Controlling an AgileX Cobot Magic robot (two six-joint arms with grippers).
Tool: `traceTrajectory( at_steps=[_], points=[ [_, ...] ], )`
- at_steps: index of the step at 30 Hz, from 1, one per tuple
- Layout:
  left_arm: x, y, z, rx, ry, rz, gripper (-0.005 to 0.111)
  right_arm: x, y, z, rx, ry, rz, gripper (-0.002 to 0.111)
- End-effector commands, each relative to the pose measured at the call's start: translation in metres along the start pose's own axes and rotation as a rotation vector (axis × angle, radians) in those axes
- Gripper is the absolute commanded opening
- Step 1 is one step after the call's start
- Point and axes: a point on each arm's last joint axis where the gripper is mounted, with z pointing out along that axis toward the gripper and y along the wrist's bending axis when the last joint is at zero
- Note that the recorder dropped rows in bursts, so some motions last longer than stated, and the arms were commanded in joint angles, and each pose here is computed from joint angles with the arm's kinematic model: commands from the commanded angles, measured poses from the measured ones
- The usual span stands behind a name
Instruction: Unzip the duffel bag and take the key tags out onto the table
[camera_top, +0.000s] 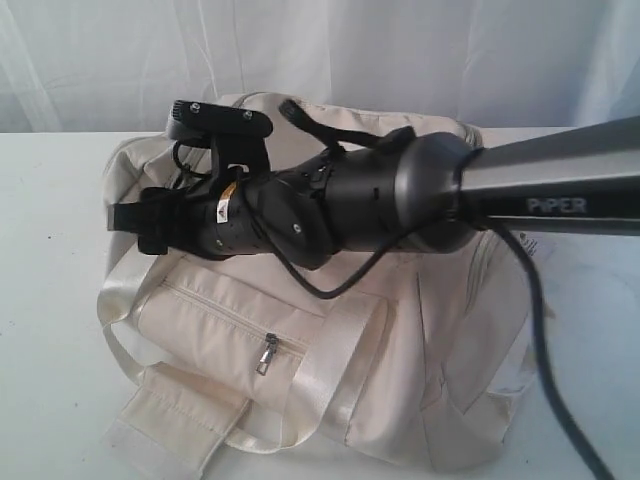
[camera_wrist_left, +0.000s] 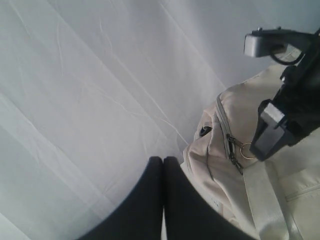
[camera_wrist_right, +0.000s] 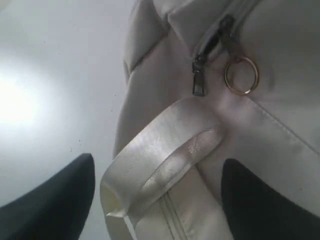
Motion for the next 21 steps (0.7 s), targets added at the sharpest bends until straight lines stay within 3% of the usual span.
traceTrajectory(
  at_steps=[1, 13, 18, 21],
  points=[
    [-0.001, 0.0, -0.001, 0.0, -0.017, -0.02, 0.0, 0.0, 0.006, 0.018, -0.005, 0.012, 0.075, 0.066],
    [-0.002, 0.0, -0.001, -0.001, -0.024, -0.022, 0.0, 0.014, 0.015, 0.056, -0.024, 0.03, 0.196, 0.063],
    [-0.002, 0.0, -0.001, -0.001, -0.024, -0.022, 0.0, 0.022, 0.009, 0.069, -0.021, 0.026, 0.285, 0.036],
    [-0.002, 0.0, -0.001, -0.001, -0.024, -0.022, 0.0, 0.023, 0.009, 0.069, -0.019, 0.028, 0.293, 0.026]
  ],
)
